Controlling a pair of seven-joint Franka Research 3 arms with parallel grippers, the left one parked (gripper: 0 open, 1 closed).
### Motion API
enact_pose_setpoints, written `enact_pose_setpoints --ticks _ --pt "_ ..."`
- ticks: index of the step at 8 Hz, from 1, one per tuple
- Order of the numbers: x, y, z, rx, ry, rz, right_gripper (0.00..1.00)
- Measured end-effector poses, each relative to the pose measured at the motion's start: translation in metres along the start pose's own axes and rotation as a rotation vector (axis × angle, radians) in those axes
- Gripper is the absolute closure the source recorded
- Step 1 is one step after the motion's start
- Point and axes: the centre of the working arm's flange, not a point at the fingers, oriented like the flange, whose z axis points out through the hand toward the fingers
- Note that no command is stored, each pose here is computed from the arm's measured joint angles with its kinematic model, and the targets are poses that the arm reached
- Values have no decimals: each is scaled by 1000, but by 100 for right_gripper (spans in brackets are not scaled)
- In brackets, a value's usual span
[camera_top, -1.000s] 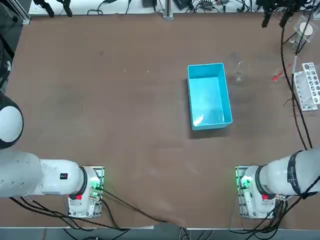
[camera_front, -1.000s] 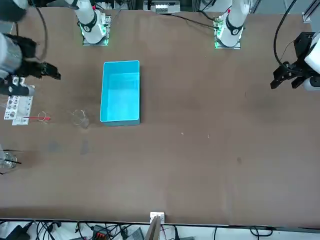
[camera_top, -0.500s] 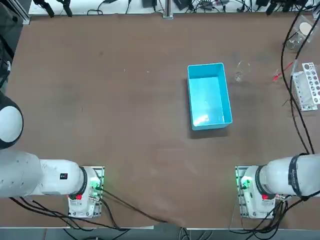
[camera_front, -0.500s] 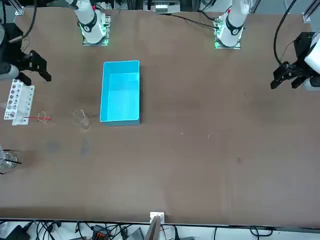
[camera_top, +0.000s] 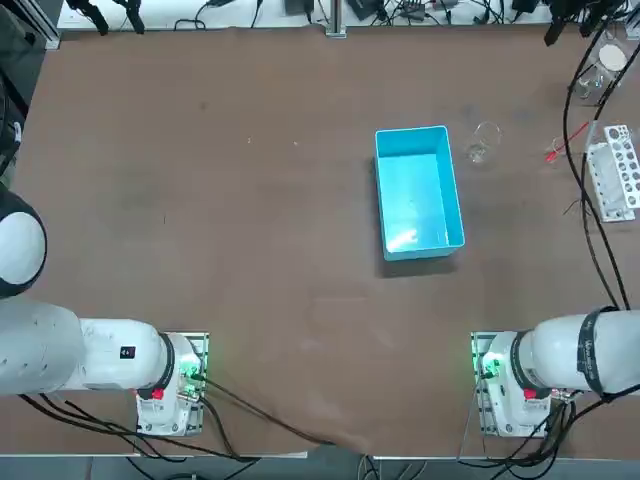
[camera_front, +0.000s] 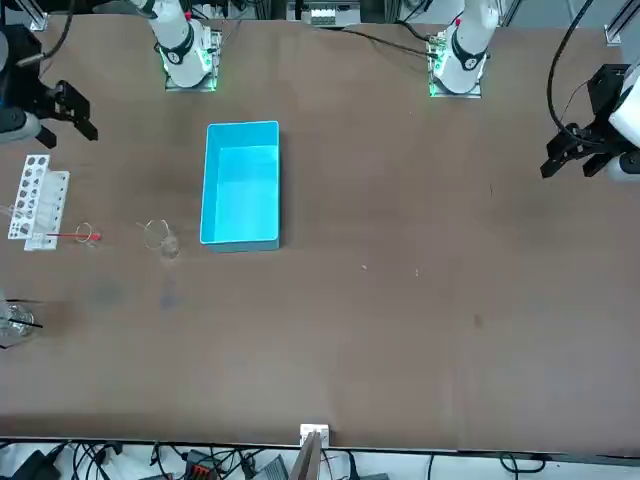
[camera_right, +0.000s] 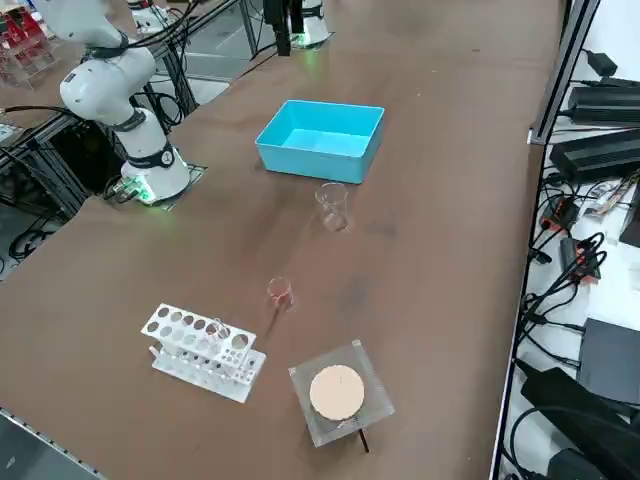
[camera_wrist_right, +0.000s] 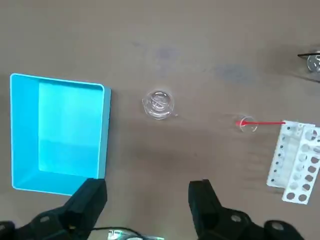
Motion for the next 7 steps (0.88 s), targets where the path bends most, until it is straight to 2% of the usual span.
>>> enact_pose_setpoints --ticks 3,7 --pt "3 2 -9 28 4 25 0" --pt "31 1 -3 28 -14 23 0"
